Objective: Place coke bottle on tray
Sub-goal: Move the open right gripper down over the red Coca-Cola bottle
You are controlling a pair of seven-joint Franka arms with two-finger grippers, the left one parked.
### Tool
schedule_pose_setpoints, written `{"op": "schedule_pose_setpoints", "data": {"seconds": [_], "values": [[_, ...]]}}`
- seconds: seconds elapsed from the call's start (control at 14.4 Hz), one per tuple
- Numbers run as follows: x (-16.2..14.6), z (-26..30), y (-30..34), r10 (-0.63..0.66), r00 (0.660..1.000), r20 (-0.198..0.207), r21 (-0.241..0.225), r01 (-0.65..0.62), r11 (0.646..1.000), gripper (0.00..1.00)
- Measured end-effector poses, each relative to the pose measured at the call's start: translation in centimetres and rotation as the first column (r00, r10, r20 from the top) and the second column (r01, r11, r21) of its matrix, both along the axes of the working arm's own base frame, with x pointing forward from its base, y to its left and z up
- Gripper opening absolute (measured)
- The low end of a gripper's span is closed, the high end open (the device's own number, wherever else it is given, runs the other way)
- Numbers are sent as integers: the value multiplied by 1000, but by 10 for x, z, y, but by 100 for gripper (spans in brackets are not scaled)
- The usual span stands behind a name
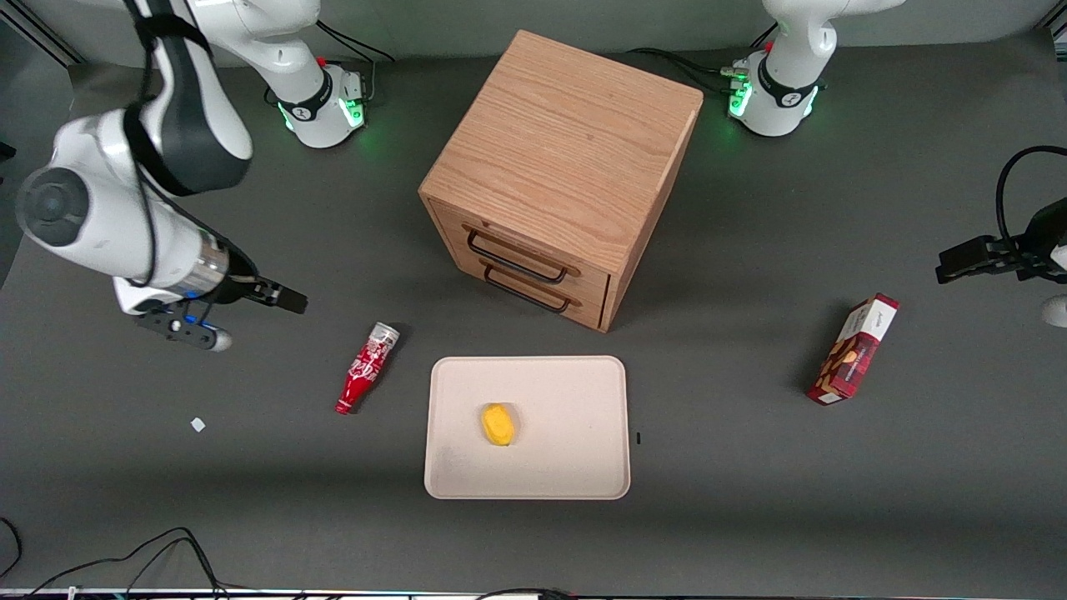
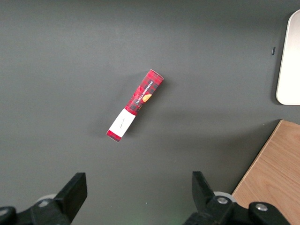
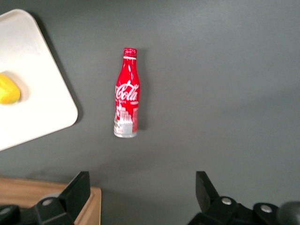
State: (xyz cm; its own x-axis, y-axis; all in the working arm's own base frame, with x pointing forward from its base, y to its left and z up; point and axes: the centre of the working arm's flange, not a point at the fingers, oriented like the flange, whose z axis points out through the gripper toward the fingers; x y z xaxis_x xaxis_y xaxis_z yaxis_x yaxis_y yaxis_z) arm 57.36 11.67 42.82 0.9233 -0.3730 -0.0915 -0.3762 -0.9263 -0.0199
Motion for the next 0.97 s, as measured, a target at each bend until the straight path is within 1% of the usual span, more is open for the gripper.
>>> {"op": "schedule_pose_setpoints", "data": {"seconds": [0.28,0.56,0.7,0.84,0.97], "values": [[-12,-79,16,-79,995,57,-18,81,997,100],[-8,-137,23,-130,987,94,-7,131,991,100],[-4,-165,26,-142,983,117,-15,145,989,100],[-3,-193,29,-165,978,129,-29,170,985,100],[-2,-213,33,-182,975,127,-27,187,982,100]]}}
